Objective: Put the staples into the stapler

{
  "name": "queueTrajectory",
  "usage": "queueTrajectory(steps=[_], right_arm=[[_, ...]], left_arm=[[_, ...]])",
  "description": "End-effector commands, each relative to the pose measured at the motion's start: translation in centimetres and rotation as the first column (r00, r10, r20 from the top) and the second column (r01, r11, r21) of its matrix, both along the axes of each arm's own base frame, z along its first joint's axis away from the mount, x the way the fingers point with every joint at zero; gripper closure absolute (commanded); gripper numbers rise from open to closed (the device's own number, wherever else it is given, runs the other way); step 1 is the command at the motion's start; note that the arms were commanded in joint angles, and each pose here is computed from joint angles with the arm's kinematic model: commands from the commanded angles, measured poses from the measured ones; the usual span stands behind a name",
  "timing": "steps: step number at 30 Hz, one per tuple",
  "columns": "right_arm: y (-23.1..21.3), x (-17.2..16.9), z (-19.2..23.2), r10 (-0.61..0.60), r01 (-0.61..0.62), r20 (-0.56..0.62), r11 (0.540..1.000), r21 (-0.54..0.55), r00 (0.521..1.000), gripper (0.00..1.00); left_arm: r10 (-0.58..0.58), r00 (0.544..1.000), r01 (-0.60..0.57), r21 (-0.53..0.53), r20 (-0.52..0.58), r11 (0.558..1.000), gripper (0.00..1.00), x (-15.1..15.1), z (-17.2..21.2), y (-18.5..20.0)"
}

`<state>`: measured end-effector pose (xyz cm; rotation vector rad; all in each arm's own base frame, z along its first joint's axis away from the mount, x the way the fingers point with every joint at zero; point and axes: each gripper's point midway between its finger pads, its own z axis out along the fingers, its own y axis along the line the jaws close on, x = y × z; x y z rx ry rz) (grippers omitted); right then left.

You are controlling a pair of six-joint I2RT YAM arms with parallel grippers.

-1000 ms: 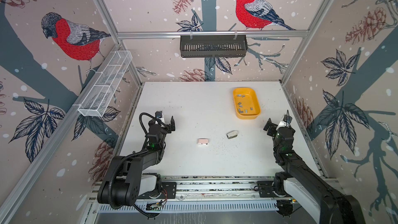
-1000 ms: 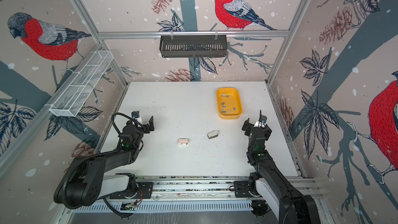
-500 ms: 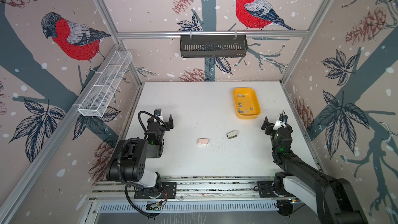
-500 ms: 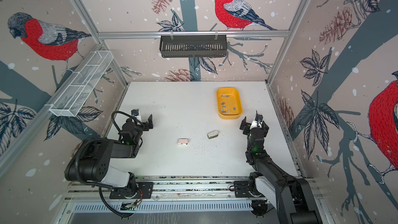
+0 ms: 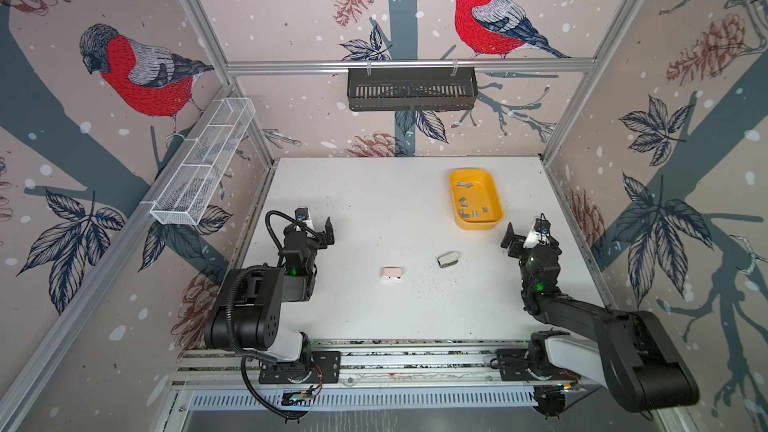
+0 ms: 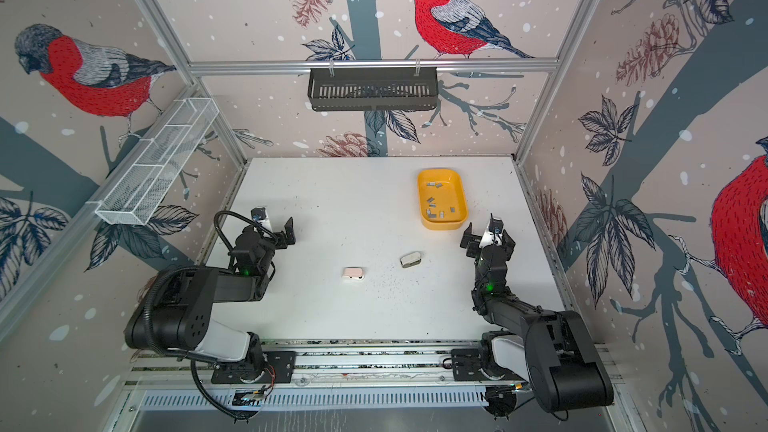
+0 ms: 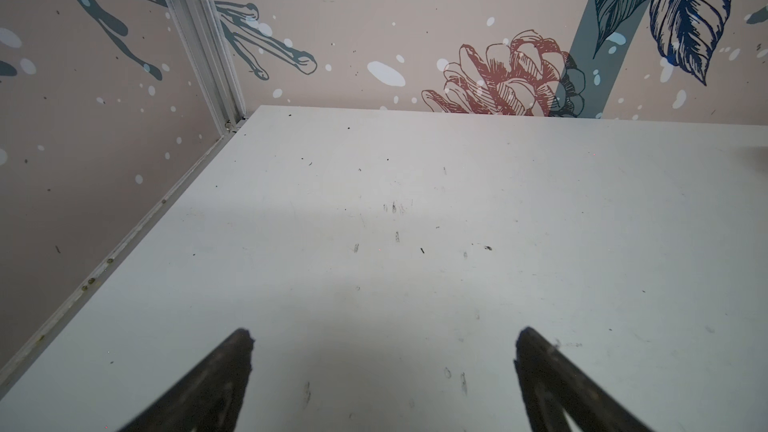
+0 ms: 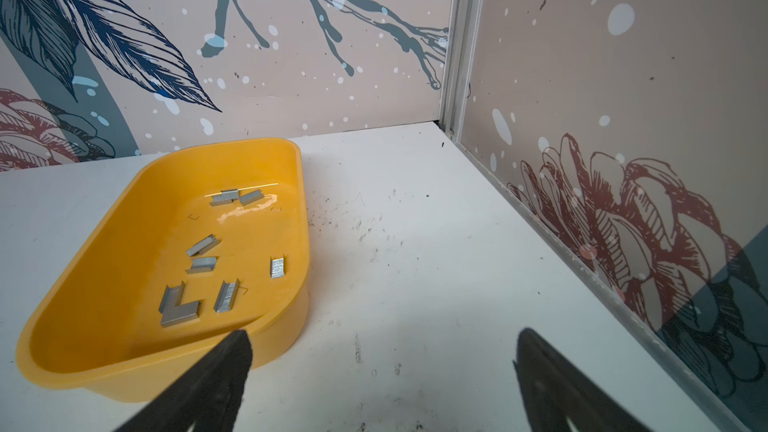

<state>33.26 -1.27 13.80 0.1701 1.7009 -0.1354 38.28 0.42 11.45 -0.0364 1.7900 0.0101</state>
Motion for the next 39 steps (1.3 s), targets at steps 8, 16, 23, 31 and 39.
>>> queueTrajectory(steps=[8,16,23,31,39], right_arm=[[0.1,0.8,1.7,-0.006,0.013,0.091,0.998,-0.069,0.996,0.00],[-0.1,0.8,1.1,-0.019,0.028,0.114,0.997,-0.076,0.993,0.00],[1.9,1.0,0.7,0.126,-0.116,0.096,0.987,-0.108,0.987,0.00],[3.2,1.1,0.1,0.286,-0.278,0.086,0.956,-0.095,0.954,0.00],[2.8,2.1,-0.3,0.298,-0.295,0.056,0.954,-0.058,0.953,0.00]], left_arm=[[0.012,1.000,-0.012,0.000,0.021,1.000,0.02,0.2,0.6,0.2],[0.012,1.000,-0.012,0.000,0.022,1.000,0.02,0.2,0.6,0.2],[0.012,1.000,-0.012,0.000,0.022,1.000,0.02,0.2,0.6,0.2],[0.012,1.000,-0.012,0.000,0.022,1.000,0.02,0.2,0.6,0.2],[0.012,1.000,-0.012,0.000,0.022,1.000,0.02,0.2,0.6,0.2]])
